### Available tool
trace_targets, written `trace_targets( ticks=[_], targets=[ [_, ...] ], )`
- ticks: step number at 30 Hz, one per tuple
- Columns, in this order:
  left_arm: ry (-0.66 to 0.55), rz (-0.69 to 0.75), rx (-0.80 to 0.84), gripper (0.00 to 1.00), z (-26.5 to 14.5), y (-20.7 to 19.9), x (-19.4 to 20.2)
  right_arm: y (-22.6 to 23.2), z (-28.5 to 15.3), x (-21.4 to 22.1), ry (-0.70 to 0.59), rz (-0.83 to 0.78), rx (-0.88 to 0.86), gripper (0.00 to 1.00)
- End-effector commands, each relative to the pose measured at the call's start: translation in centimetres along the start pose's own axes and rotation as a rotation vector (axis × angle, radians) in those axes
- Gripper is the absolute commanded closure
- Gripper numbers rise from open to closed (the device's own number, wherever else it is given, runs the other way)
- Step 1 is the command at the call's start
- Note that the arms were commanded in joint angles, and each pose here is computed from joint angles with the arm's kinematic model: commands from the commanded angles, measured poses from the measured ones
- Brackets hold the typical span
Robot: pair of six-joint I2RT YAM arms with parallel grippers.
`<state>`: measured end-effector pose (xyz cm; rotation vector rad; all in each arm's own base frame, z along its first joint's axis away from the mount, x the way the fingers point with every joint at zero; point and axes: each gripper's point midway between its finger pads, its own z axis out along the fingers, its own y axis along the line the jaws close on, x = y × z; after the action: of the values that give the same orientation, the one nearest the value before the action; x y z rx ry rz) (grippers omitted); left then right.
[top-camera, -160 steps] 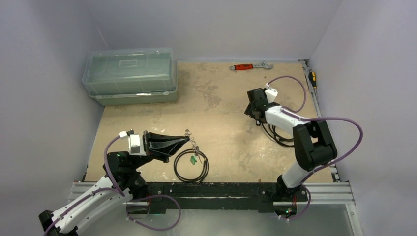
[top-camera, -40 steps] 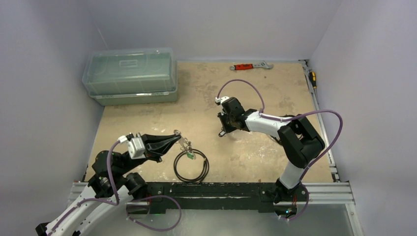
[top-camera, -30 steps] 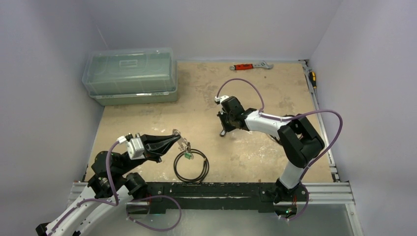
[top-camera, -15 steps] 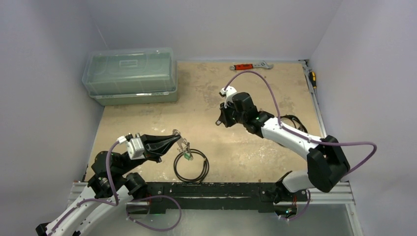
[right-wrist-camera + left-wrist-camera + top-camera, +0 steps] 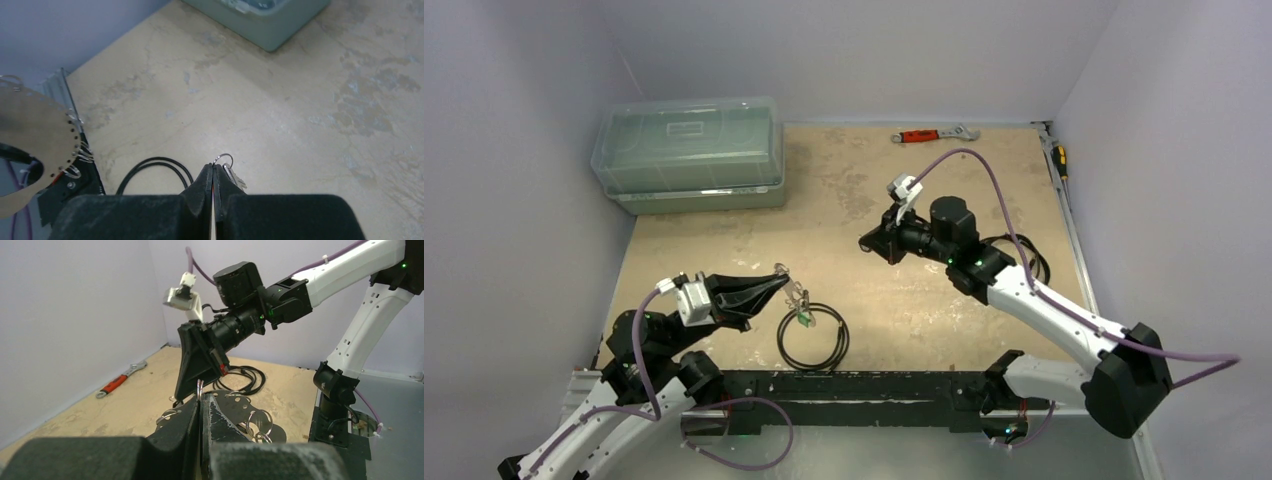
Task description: Put the keys on the keyring
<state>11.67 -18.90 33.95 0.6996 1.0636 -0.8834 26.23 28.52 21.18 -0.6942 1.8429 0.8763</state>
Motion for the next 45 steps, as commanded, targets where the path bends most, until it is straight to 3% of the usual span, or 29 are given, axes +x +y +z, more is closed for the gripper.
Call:
trace_targets(
  ticks=[1,14,26,32,45],
  targets=[
    [-0.119,-0.011,0.015,1.00,-0.1,-0.4,-2.8,3.6,-2.5,-5.2,-0.178,-0.070,-0.130,1.00],
    [-0.263,-0.139,0.111,1.00,-0.5,-2.4,-5.2,11.1,-8.2,-10.9,-0.343,-0.188,-0.445,1.00],
    [-0.325,-0.280,0.283,1.00,0.5,-4.9,-4.7,16.2,-13.0,-11.0,-0.364,-0.267,-0.732,1.00],
    [-0.324,-0.298,0.327,1.00,1.5,-5.2,-3.9,17.6,-13.5,-10.6,-0.297,-0.201,-0.835,1.00],
    [-0.312,-0.263,0.304,1.00,3.3,-4.3,-1.9,18.3,-13.8,-12.0,-0.212,0.020,-0.846,1.00]
  ],
)
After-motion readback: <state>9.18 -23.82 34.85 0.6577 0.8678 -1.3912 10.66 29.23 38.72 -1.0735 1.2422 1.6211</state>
